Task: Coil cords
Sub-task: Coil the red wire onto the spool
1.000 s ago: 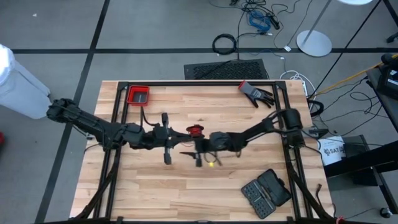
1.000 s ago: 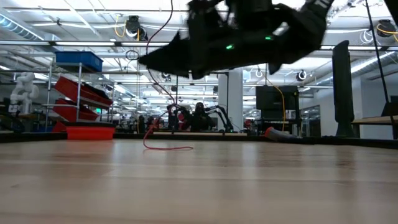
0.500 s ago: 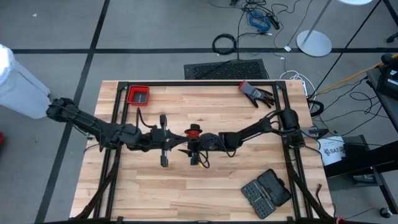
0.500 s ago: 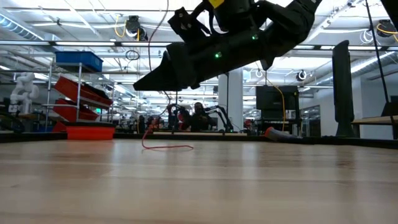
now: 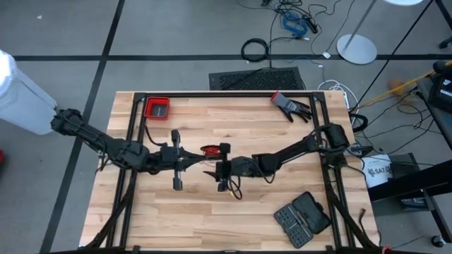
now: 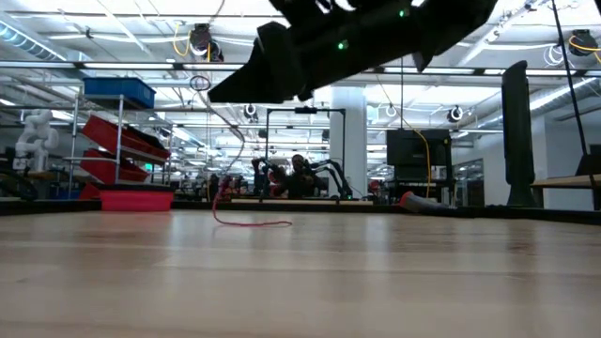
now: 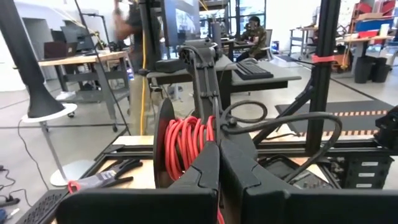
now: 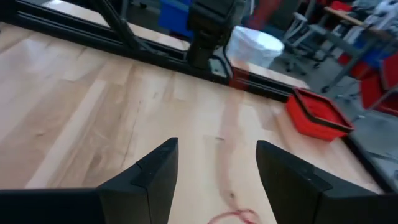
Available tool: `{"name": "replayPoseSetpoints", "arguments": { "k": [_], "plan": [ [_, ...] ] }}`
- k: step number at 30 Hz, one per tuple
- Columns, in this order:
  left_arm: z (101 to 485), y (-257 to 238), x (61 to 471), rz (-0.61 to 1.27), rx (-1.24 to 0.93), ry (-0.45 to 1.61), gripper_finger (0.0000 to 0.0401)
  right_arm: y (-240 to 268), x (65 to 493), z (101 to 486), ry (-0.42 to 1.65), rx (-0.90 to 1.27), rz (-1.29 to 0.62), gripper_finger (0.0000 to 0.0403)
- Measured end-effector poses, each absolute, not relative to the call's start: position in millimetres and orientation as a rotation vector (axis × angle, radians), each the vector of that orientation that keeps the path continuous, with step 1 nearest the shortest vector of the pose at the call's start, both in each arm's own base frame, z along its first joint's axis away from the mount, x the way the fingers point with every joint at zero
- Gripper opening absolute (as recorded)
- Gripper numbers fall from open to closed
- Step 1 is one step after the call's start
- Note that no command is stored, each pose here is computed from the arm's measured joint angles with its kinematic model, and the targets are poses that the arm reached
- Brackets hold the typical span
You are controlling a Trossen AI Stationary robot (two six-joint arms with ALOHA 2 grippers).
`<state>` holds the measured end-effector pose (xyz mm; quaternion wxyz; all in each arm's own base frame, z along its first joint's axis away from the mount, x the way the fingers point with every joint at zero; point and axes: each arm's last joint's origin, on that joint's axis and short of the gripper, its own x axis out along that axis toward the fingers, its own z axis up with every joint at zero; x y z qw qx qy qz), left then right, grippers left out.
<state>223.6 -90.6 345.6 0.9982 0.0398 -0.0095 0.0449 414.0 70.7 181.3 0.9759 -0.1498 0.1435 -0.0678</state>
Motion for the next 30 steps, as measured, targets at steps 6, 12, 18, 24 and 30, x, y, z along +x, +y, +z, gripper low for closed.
{"name": "replayPoseSetpoints", "arguments": {
  "k": [6, 12, 18, 24, 30],
  "plan": [
    [345.8, -92.1, 222.9, 0.086, 0.08, -0.02, 0.0001, 71.5, 412.8, 182.3, 0.299, -0.315, -0.163, 0.0201],
    [346.1, -92.0, 222.9, 0.087, 0.078, -0.023, 0.0001, 60.8, 416.8, 173.1, 0.316, -0.297, -0.151, 0.0201],
    [346.1, -92.0, 222.9, 0.087, 0.078, -0.023, 0.0001, 56.5, 417.9, 173.6, 0.307, -0.264, -0.13, 0.0194],
    [346.1, -92.0, 222.9, 0.087, 0.078, -0.023, 0.0001, 51.7, 420.5, 164.2, 0.328, -0.228, -0.07, 0.0162],
    [346.1, -92.0, 222.9, 0.087, 0.079, -0.023, 0.0001, 51.4, 420.6, 164.6, 0.324, -0.227, -0.071, 0.012]
  ]
}}
